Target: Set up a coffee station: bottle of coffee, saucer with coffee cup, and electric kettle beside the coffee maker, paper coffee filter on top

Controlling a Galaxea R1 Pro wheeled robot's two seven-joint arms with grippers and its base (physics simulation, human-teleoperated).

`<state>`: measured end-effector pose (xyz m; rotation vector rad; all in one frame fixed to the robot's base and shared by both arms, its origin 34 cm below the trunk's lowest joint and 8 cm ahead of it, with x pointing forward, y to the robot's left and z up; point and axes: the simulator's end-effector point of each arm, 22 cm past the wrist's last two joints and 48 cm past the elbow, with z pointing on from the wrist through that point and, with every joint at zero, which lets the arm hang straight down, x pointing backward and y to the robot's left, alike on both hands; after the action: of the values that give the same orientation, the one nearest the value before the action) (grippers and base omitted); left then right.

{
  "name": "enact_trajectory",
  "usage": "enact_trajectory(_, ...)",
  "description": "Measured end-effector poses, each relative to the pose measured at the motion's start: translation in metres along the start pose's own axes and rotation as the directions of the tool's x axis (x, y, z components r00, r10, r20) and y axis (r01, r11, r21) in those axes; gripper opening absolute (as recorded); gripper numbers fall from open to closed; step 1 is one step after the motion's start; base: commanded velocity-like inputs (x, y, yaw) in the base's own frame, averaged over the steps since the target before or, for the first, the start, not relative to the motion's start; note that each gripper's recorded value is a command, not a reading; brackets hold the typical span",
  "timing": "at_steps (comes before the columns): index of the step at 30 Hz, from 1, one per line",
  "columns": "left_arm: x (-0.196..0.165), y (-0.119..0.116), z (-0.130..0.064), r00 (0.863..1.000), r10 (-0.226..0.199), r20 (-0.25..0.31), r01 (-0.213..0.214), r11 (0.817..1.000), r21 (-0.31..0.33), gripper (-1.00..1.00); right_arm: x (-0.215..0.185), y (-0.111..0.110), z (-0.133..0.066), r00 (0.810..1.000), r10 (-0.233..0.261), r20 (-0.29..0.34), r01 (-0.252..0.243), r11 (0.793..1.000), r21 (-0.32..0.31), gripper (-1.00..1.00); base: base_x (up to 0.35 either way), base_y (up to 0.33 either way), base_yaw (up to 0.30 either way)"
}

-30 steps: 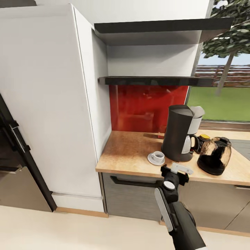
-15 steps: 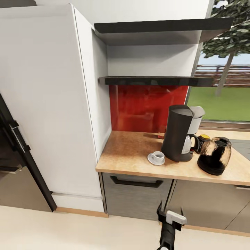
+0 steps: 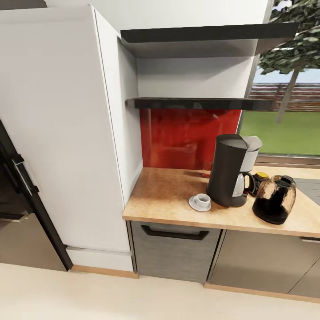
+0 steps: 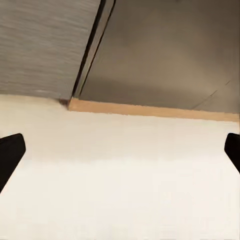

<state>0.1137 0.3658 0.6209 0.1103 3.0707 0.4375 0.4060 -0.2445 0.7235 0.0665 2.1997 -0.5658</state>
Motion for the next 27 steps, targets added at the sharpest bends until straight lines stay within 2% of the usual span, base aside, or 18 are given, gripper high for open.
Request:
enact_trajectory(1, 0.0, 0.0, 0.0, 1.0, 0.0, 0.0, 0.0, 1.0, 0.0, 1.0, 0.011, 0.007, -0.002, 0.998, -0.04, -0.042, 0.038, 0.999, -0.035, 1.0, 0.0, 0.0, 0.0)
enact_trajectory(2, 0.0, 0.0, 0.0, 1.0, 0.0, 0.0, 0.0, 1.0, -0.001, 1.0, 0.031, 0.019, -0.005, 0.988, -0.105, -0.113, 0.094, 0.99, -0.102, 1.0, 0.0, 0.0, 0.0)
enact_trajectory(3, 0.0, 0.001, 0.0, 1.0, 0.0, 0.0, 0.0, 1.0, -0.001, 1.0, 0.05, 0.032, -0.011, 0.968, -0.171, -0.184, 0.138, 0.974, -0.179, 1.0, 0.0, 0.0, 0.0)
enact_trajectory(5, 0.001, 0.0, 0.0, 1.0, 0.001, -0.001, -0.001, 1.0, 0.0, 1.0, 0.073, 0.044, -0.02, 0.936, -0.24, -0.259, 0.169, 0.949, -0.267, 1.0, 0.0, 0.0, 0.0)
enact_trajectory(6, 0.001, 0.0, 0.0, 1.0, 0.001, -0.001, -0.001, 1.0, 0.0, 1.0, 0.077, 0.046, -0.022, 0.928, -0.253, -0.274, 0.173, 0.943, -0.283, 1.0, 0.0, 0.0, 0.0)
enact_trajectory(7, 0.001, 0.0, 0.0, 1.0, 0.002, -0.001, -0.002, 1.0, 0.0, 1.0, 0.095, 0.048, -0.03, 0.896, -0.28, -0.346, 0.169, 0.934, -0.316, 1.0, 0.0, 0.0, 0.0)
enact_trajectory(11, 0.001, 0.001, 0.0, 1.0, 0.005, -0.001, -0.005, 1.0, -0.001, 1.0, 0.107, 0.045, -0.034, 0.877, -0.24, -0.417, 0.119, 0.948, -0.295, 1.0, 0.0, 0.0, 0.0)
enact_trajectory(14, 0.002, 0.002, 0.0, 1.0, 0.005, -0.001, -0.005, 1.0, -0.002, 1.0, 0.11, 0.045, -0.036, 0.872, -0.228, -0.432, 0.102, 0.95, -0.296, 1.0, 0.0, 0.0, 0.0)
enact_trajectory(17, 0.003, 0.004, 0.0, 1.0, 0.001, -0.003, -0.001, 1.0, -0.005, 1.0, 0.113, 0.068, -0.045, 0.87, -0.227, -0.437, 0.046, 0.921, -0.386, 1.0, 0.0, 0.0, 0.0)
enact_trajectory(19, 0.003, 0.003, 0.0, 1.0, 0.0, -0.004, 0.0, 1.0, -0.004, 1.0, 0.114, 0.076, -0.048, 0.87, -0.227, -0.438, 0.027, 0.908, -0.417, 1.0, 0.0, 0.0, 0.0)
enact_trajectory(27, 0.003, 0.003, 0.0, 1.0, -0.003, -0.004, 0.003, 1.0, -0.004, 1.0, 0.113, 0.078, -0.049, 0.872, -0.228, -0.434, 0.024, 0.905, -0.426, 1.0, 0.0, 0.0, 0.0)
